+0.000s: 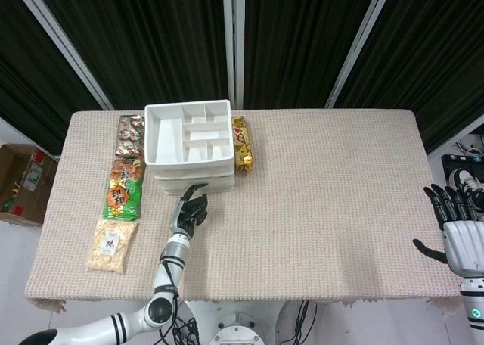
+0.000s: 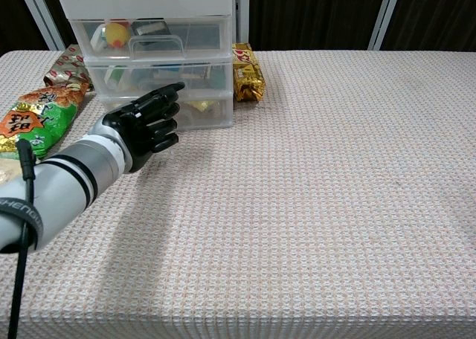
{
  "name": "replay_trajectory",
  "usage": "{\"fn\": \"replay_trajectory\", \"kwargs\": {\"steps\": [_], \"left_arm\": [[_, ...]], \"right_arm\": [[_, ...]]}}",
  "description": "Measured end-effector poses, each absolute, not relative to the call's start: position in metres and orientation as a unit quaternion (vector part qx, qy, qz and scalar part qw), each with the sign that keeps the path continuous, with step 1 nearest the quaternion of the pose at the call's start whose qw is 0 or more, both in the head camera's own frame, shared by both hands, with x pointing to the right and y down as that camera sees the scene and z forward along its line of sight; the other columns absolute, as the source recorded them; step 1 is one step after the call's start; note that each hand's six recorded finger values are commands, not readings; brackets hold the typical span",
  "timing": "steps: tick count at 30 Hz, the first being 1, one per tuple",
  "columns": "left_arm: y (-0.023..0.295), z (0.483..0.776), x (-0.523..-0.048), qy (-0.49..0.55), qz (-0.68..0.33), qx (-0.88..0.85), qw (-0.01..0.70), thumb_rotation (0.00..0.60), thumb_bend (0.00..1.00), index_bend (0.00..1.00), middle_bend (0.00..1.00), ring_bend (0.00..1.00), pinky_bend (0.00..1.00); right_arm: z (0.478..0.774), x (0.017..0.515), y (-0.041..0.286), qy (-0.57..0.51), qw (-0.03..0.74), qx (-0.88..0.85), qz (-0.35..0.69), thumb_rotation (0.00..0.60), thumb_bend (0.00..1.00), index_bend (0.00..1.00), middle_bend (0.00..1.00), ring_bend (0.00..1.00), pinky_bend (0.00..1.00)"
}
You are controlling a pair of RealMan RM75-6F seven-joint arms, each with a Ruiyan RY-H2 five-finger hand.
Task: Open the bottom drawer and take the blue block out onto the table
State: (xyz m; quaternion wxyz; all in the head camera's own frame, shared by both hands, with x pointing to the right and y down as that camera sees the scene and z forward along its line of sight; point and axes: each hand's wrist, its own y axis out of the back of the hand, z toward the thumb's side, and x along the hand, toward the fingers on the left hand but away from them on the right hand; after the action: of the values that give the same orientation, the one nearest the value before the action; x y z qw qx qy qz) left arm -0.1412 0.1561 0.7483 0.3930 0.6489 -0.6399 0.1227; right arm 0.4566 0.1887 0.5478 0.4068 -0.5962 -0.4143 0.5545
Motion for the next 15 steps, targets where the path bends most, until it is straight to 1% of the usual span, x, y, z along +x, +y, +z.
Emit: {"fn": "replay_trajectory", "kwargs": {"steps": [5,7,8,11,12,15], "left_arm": [[0.166,0.746,-0.143,-0.636,0.122,0.649,0.399,0.600,0.51,0.48,0.85,0.94,1.00],[0.170,0.744,-0.145,-0.636,0.121,0.648,0.400,0.600,0.50,0.46,0.85,0.94,1.00],[0.172,0.743,-0.146,-0.636,0.122,0.648,0.401,0.600,0.50,0.42,0.84,0.94,1.00],[0.176,0.740,-0.147,-0.635,0.122,0.649,0.401,0.600,0.50,0.26,0.83,0.94,1.00],[0.177,0.738,-0.147,-0.635,0.122,0.650,0.400,0.600,0.49,0.22,0.82,0.93,1.00],[0.181,0.732,-0.150,-0.636,0.122,0.654,0.392,0.600,0.48,0.16,0.81,0.93,1.00]], "right_arm": [[0.547,0.454,0.190,-0.413,0.409,-0.598,0.553,0.600,0.05,0.00,0.06,0.00,0.00],[0.548,0.454,0.190,-0.412,0.408,-0.598,0.553,0.600,0.05,0.00,0.06,0.00,0.00],[0.548,0.454,0.191,-0.412,0.408,-0.599,0.553,0.600,0.05,0.00,0.06,0.00,0.00],[0.549,0.453,0.191,-0.412,0.407,-0.600,0.552,0.600,0.05,0.00,0.06,0.00,0.00],[0.549,0.453,0.191,-0.411,0.407,-0.601,0.551,0.600,0.05,0.00,0.06,0.00,0.00],[0.548,0.452,0.191,-0.411,0.408,-0.602,0.549,0.600,0.05,0.00,0.06,0.00,0.00]]}}
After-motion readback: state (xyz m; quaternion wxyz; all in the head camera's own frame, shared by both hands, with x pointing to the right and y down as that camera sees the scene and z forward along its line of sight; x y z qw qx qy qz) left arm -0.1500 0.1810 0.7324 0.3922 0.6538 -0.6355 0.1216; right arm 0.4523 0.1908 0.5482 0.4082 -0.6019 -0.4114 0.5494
